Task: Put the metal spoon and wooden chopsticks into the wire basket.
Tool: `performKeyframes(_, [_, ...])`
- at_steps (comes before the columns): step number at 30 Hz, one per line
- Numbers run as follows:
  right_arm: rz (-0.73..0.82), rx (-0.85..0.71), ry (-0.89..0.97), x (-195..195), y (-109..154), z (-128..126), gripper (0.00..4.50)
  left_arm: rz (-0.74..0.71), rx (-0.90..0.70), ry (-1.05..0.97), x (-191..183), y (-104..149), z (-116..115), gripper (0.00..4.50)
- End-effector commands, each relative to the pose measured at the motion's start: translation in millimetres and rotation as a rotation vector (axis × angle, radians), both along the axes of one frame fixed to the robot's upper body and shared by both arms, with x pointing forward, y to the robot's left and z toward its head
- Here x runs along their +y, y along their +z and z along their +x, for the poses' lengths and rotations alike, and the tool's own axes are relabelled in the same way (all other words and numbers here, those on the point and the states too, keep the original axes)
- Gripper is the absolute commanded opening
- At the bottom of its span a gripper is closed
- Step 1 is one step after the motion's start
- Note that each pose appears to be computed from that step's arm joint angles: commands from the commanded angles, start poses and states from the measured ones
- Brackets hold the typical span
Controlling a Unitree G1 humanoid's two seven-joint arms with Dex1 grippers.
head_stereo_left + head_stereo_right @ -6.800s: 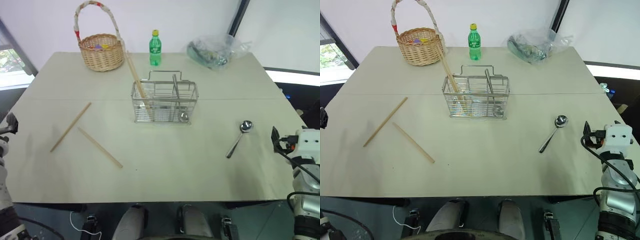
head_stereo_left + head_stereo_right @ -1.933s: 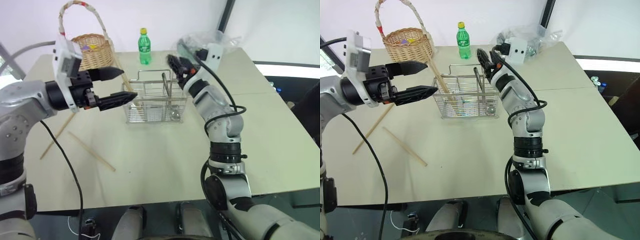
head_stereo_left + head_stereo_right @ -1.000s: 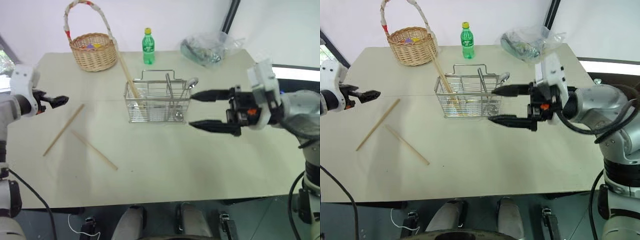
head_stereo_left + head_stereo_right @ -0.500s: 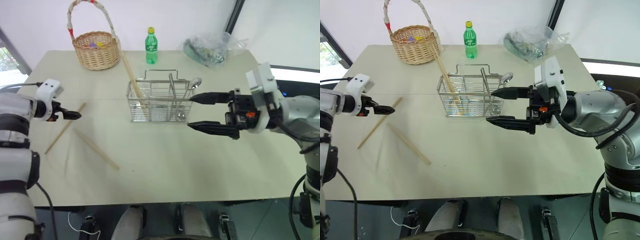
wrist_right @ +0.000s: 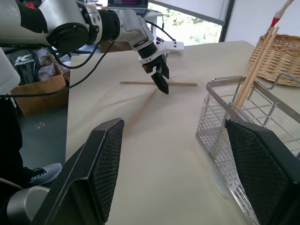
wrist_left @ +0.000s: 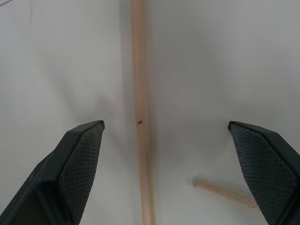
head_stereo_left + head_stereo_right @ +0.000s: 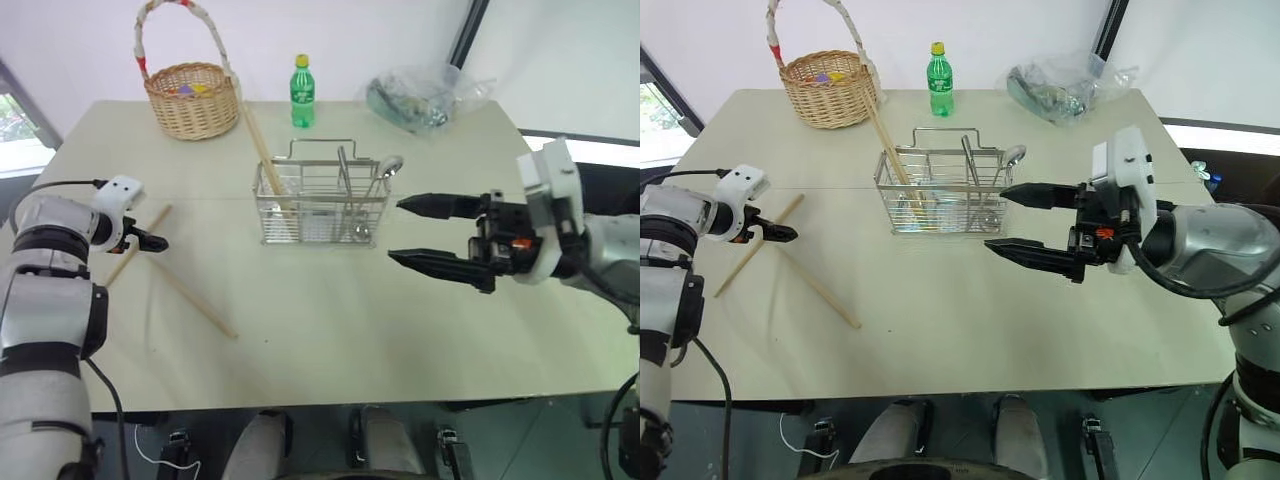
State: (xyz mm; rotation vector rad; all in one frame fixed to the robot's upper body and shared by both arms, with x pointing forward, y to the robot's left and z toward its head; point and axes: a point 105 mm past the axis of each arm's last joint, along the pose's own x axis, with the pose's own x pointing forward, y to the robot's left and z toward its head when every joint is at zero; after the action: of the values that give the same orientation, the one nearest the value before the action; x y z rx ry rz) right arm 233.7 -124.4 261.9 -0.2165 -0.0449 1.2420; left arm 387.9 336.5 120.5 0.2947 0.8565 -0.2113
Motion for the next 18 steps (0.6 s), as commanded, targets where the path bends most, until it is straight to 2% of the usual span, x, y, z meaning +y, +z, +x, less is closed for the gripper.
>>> performKeyframes(1, [-0.002,-0.043,-0.004,-1,10,-6,3.58,-0.009,-0.028,0.033,2,2,2,3.24])
performKeyframes(7, [0.01,-0.038,-0.02,-3,12,-5,3.58,-0.033,-0.029,0.042,-1,-1,2,0.25])
performKeyframes(8, [0.013,-0.037,-0.023,-3,12,-5,3.58,-0.037,-0.03,0.043,-1,-1,3,0.04])
performKeyframes(15, [0.018,-0.033,-0.032,-3,10,-3,3.58,-0.045,-0.049,0.062,1,1,4,0.04])
performKeyframes(18, [0.022,-0.033,-0.035,-3,9,-2,3.58,-0.041,-0.112,0.107,9,12,7,0.04])
